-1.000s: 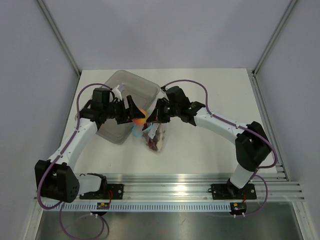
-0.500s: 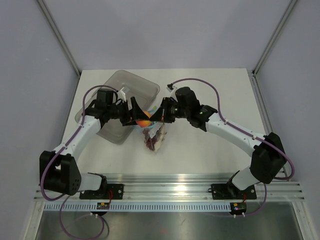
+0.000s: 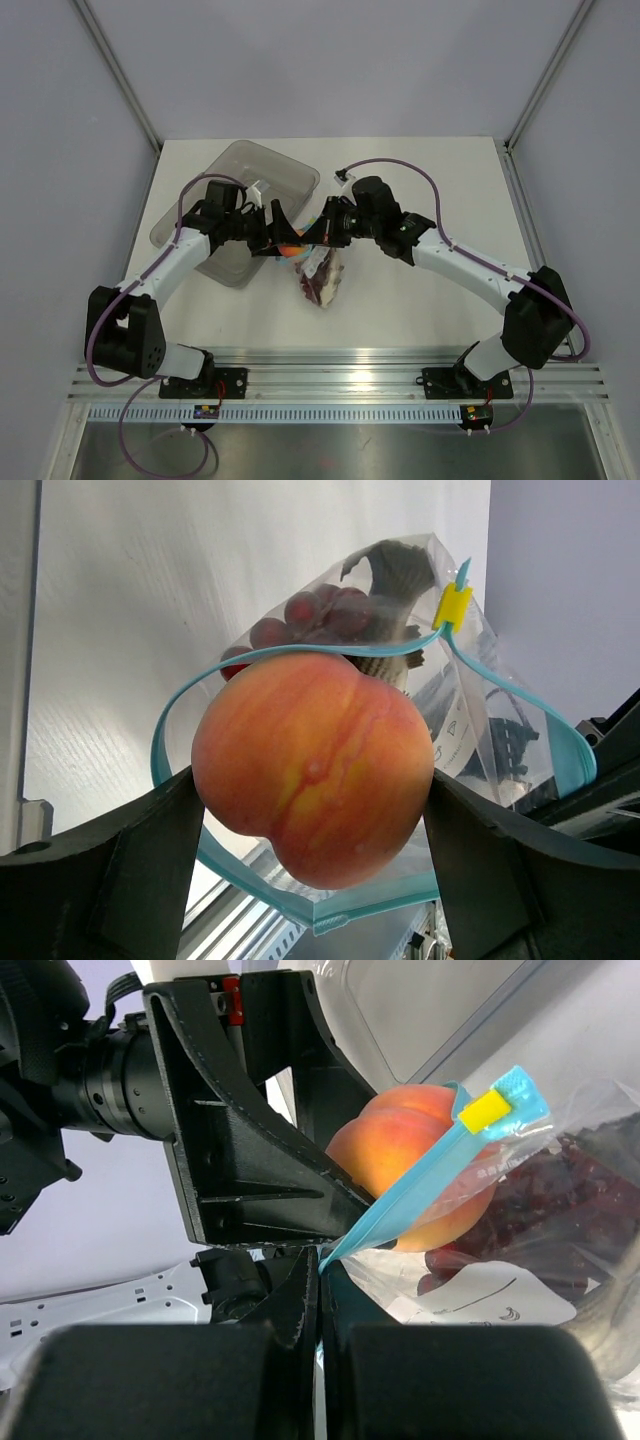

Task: Place the food in the zip-top bag and seal the zipper
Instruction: Place the fake fruit in the zipper food storage bag.

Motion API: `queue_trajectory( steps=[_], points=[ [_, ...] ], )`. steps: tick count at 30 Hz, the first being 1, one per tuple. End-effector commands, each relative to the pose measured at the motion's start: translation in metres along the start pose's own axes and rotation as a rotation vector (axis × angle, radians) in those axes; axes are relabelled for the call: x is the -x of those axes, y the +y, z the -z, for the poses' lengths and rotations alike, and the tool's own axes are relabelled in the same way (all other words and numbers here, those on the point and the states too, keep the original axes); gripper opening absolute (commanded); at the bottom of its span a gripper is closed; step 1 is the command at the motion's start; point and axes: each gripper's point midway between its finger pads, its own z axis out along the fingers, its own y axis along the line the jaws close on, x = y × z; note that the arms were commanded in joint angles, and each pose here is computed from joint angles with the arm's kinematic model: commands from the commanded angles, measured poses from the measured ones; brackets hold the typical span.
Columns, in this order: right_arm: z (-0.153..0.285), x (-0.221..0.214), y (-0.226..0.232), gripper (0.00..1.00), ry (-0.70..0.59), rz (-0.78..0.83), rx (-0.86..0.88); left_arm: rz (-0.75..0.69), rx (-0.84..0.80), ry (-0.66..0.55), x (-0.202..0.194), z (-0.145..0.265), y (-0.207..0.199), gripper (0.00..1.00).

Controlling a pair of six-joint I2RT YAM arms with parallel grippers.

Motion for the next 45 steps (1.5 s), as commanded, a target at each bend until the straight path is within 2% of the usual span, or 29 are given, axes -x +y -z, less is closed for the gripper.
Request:
queue_trajectory(
  steps=[1, 12, 19, 25, 35, 45],
  points=[
    [0.021, 0.018, 0.047, 0.00, -0.082, 0.073, 0.141, -0.039, -0.023, -0.014, 0.008, 0.000, -0.010, 0.84],
    [0.021, 0.025, 0.055, 0.00, -0.112, 0.093, 0.176, -0.104, -0.011, -0.040, 0.022, 0.014, -0.027, 0.99],
    [0.011, 0.032, 0.069, 0.00, -0.111, 0.108, 0.249, -0.141, 0.003, -0.062, 0.034, 0.024, -0.040, 0.99],
    [-0.001, 0.042, 0.081, 0.00, -0.113, 0.115, 0.304, -0.150, 0.089, -0.084, 0.046, 0.031, -0.036, 0.99],
    [-0.018, 0.057, 0.090, 0.00, -0.163, 0.128, 0.370, -0.175, 0.172, -0.182, 0.073, 0.056, -0.038, 0.99],
    [-0.024, 0.063, 0.102, 0.00, -0.201, 0.115, 0.486, -0.165, 0.178, -0.215, 0.090, 0.065, -0.040, 0.99]
  ],
)
